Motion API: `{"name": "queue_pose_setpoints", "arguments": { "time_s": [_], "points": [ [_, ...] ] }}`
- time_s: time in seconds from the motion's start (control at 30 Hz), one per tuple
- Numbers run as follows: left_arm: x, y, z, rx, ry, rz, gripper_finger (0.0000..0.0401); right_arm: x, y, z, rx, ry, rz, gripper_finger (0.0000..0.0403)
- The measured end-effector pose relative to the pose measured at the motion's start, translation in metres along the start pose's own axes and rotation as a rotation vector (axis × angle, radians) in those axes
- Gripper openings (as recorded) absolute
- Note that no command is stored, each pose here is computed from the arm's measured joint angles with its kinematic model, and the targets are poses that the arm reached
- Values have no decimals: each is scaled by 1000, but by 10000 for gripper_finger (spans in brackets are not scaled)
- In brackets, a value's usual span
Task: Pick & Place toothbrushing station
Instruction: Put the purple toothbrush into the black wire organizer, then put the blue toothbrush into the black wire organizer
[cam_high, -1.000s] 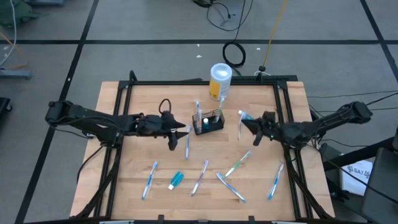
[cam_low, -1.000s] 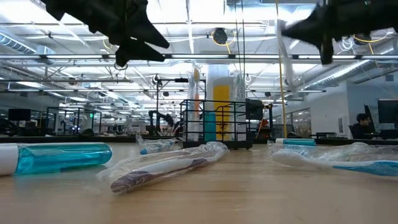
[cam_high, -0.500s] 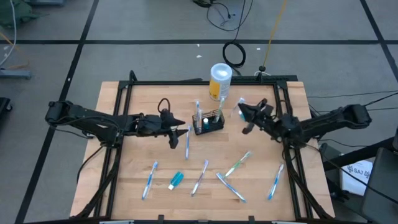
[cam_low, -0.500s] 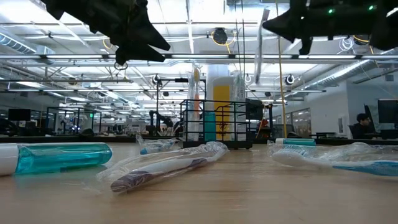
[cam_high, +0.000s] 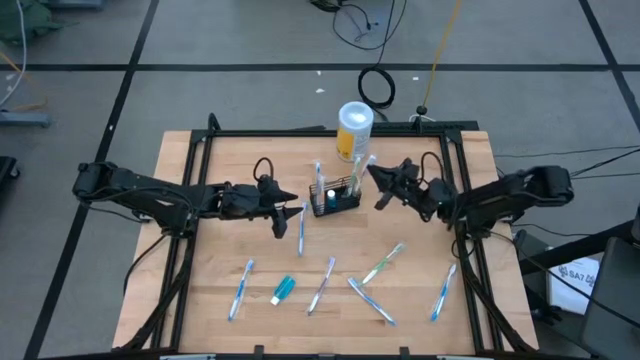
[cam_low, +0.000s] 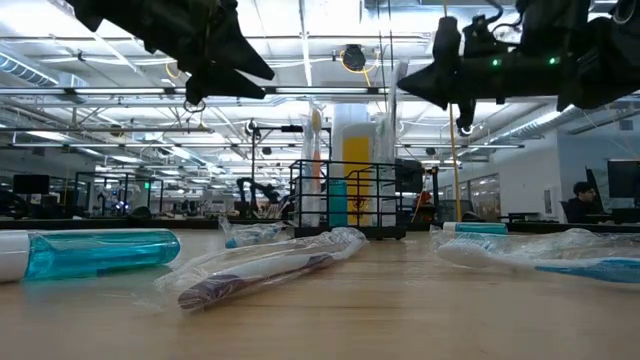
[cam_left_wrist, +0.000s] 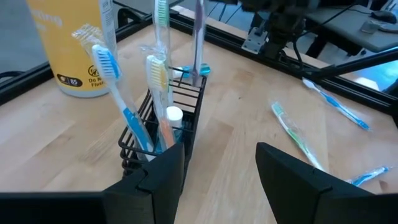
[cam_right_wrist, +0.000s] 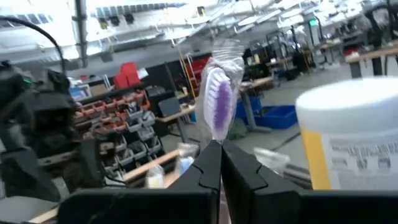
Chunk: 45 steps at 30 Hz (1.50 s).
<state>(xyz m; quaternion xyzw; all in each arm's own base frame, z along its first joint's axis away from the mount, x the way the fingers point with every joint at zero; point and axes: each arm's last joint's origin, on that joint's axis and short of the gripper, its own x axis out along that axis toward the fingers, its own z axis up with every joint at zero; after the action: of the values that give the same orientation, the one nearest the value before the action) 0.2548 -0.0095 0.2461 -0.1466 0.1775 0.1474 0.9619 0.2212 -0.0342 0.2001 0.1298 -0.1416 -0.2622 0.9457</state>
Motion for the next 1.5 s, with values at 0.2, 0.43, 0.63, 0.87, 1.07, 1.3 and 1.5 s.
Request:
{"name": "queue_pose_setpoints", "arguments": {
  "time_s": [0.2,0.43,0.63,0.87,1.07,1.3,1.5],
  "points": [
    [0,-1,2,-8,-16,-6,207,3,-3,-11,-8,44,-18,0],
    [0,-1,1,-8,-15,-6,207,3,-3,-23,-74,160,65,0],
    [0,-1,1,-24,-14,-6,207,1,-5,-30,-113,237,75,0],
    [0,0,1,-47,-7,-3,207,-1,-7,-37,-155,309,59,0],
    [2,2,-6,-107,51,24,207,-1,-8,-38,-161,322,56,29],
    [18,0,-24,-182,144,56,207,-2,-9,-41,-174,352,50,100],
    [36,-1,-45,-261,229,108,207,-2,-7,-33,-176,316,60,148]
  ]
}}
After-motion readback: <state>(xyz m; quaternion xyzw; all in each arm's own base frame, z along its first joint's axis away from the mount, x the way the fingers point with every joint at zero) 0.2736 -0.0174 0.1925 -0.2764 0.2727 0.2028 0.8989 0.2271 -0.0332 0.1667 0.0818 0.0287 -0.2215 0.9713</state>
